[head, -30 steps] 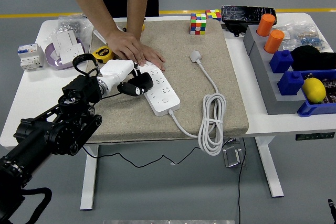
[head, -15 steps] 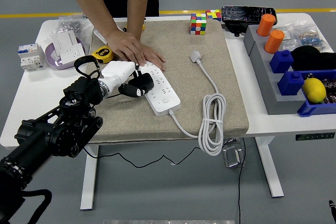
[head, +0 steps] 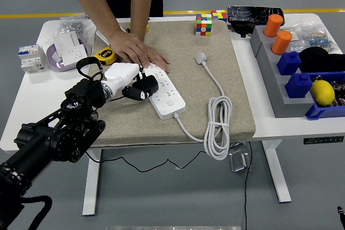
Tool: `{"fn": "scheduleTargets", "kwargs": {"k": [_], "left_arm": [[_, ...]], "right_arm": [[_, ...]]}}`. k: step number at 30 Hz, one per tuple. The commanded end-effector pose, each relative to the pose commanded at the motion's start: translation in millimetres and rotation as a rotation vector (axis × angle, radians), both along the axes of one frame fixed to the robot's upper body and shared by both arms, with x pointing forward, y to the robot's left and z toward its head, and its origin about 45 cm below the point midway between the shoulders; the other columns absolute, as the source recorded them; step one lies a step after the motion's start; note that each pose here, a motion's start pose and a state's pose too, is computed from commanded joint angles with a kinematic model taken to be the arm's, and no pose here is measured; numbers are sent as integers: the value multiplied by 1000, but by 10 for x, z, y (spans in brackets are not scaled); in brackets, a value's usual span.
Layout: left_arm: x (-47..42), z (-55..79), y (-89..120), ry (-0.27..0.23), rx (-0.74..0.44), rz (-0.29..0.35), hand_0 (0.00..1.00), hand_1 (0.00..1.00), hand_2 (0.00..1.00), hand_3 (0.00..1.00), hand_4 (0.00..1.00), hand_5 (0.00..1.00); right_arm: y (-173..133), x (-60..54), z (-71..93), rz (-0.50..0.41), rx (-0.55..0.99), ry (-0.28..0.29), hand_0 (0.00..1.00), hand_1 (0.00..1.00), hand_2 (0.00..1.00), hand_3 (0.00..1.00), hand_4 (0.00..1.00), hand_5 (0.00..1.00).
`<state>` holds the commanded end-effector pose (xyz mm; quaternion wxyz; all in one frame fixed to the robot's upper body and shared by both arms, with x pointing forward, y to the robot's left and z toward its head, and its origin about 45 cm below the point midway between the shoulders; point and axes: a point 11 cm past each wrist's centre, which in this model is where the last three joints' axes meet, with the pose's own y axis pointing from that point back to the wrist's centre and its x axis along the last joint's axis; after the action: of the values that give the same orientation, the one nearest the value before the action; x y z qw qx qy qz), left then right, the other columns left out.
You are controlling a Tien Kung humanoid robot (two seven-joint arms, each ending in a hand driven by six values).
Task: Pick up the plug,place it near the board,insert it into the board,press the button
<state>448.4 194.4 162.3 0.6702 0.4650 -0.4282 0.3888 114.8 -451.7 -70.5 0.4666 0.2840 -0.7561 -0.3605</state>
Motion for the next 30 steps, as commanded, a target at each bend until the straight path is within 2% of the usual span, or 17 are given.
{"fn": "scheduleTargets", "kwargs": {"k": [10,17,24,30], "left_arm": [[26,106,24,-33,-23,16,457,621,544,382,615,239],[30,183,19,-35,-35,16,459,622,546,377,611,233],[26,351,31,-57,-73,23,468,626,547,377,614,227],[-25,529,123,-107,-125,46,468,626,549,377,616,224]], "right_arm": [[6,0,-3,-2,2,0,929,873,818,844,998,998],[12,18,0,-3,3,-5,929,873,818,844,998,998],[13,6,-4,-8,4,-4,929,873,818,844,998,998],[26,7,-9,-12,7,-6,928,872,818,844,998,998]]}}
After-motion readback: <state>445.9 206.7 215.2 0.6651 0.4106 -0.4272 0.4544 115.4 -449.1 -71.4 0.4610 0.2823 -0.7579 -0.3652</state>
